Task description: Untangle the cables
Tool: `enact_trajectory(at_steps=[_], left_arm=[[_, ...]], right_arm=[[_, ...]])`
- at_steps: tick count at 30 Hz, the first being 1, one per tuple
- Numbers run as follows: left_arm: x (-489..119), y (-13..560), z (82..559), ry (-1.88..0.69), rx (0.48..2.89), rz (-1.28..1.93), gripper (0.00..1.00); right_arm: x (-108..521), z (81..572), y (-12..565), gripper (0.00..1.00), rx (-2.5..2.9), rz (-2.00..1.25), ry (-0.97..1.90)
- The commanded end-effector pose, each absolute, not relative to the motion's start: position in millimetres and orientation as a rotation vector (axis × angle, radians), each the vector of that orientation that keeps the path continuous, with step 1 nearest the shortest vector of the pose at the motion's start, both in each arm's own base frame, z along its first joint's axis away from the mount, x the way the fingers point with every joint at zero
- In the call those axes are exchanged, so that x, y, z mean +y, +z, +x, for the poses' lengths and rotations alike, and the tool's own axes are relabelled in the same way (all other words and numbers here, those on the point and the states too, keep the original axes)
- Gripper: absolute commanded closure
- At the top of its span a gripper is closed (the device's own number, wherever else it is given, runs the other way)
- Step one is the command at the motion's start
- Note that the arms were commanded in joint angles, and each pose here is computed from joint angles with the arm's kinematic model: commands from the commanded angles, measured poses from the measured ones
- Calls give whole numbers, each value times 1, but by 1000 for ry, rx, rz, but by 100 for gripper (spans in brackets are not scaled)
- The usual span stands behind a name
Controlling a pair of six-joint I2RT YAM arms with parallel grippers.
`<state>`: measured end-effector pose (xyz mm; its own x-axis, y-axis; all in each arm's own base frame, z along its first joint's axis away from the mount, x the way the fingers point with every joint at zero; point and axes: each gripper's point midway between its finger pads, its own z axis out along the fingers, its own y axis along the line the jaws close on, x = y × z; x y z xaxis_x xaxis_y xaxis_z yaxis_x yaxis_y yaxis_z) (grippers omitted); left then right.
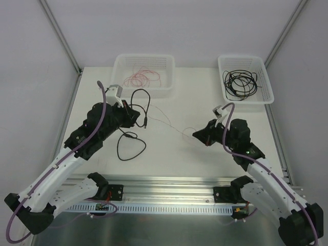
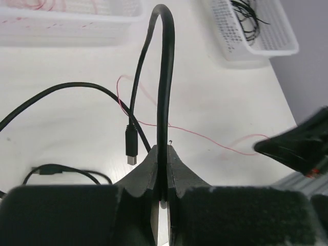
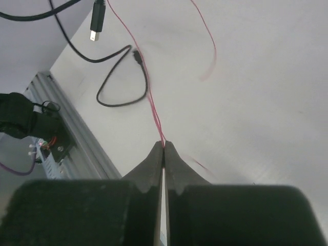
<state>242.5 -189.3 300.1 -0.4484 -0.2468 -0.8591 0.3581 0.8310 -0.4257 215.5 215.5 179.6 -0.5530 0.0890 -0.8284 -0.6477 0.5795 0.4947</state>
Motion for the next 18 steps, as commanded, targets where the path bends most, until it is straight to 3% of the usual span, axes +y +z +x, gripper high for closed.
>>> enact_trajectory(at_steps=[1, 9, 18], left_arm=[[-160, 268, 258, -589, 1991, -111, 100], [-106, 191, 281, -381, 2136, -389, 100], [-88, 122, 284, -301, 2315, -524, 100]], right_arm=[[177, 205, 191, 99, 2008, -403, 878], [118, 191, 269, 99, 1971, -251, 623], [105, 171, 347, 99, 1834, -239, 588]])
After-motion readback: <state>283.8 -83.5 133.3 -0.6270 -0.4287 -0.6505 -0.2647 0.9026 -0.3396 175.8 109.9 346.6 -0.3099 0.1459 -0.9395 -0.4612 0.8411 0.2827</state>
